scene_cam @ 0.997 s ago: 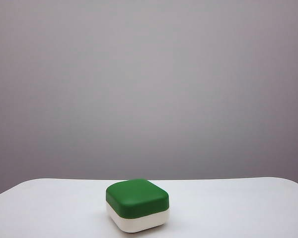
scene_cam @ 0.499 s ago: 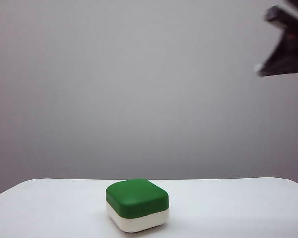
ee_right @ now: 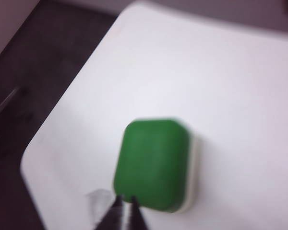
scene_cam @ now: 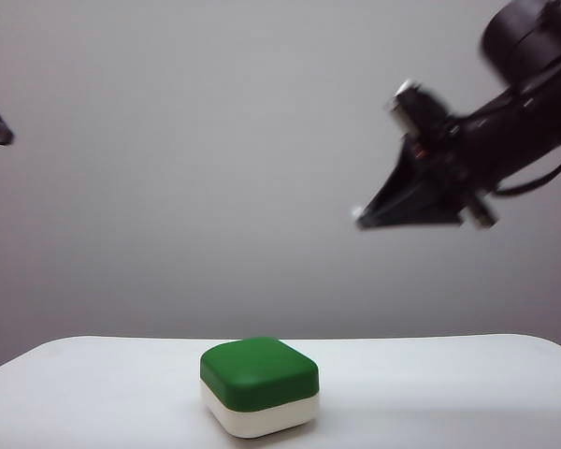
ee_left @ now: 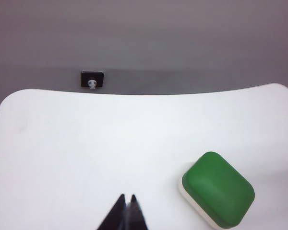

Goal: Pick up the foam mahjong on the table and turn it over.

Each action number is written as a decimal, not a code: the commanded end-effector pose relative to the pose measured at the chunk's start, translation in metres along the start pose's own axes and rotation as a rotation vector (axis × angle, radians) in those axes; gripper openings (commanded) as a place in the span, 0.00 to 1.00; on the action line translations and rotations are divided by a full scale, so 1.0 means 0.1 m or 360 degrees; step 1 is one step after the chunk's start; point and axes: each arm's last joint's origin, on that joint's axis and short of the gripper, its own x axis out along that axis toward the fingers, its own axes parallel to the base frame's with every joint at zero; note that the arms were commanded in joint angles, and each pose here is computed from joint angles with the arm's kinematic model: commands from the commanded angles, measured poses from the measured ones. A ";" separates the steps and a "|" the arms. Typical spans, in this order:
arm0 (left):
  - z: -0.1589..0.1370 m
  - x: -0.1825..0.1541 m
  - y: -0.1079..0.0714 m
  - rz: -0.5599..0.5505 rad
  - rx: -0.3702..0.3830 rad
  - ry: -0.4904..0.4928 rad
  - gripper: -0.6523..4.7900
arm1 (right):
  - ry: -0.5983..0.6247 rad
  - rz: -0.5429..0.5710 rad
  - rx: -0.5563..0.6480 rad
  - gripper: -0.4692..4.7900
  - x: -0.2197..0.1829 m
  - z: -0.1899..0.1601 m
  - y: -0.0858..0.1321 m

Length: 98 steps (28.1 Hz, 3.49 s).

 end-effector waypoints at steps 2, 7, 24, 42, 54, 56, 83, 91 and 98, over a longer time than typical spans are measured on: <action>0.09 0.12 -0.02 -0.0120 0.0049 0.0052 0.11 | 0.0163 0.0089 0.0043 0.43 0.34 -0.09 -0.02; 0.10 0.14 -0.07 -0.0161 0.0175 0.0059 0.11 | 0.0278 0.0080 0.0096 0.43 0.64 -0.14 -0.15; 0.07 0.14 -0.08 -0.0191 0.0165 0.0099 0.11 | 0.0460 -0.0016 0.0113 0.43 1.04 -0.12 -0.35; 0.06 0.14 -0.08 -0.0190 0.0178 0.0114 0.11 | 0.0628 -0.0027 0.0070 0.08 1.19 -0.03 -0.32; 0.07 0.14 -0.08 -0.0190 0.0184 0.0097 0.11 | 0.0802 -0.0853 -0.0530 0.08 0.70 0.24 -0.19; 0.07 0.14 -0.08 -0.0191 0.0183 0.0098 0.11 | 0.0863 -0.0955 -0.0578 0.08 0.71 0.20 -0.20; 0.06 0.14 -0.08 -0.0226 0.0176 0.0119 0.11 | 0.0833 -0.0599 -0.0837 0.42 1.17 -0.02 0.68; 0.06 0.14 -0.08 -0.0226 0.0175 0.0122 0.11 | 0.0857 -0.0565 -0.0865 0.36 1.20 -0.07 0.76; 0.06 0.14 -0.08 -0.0226 0.0176 0.0121 0.11 | 0.0863 -0.1120 -0.1134 0.09 1.16 -0.01 0.68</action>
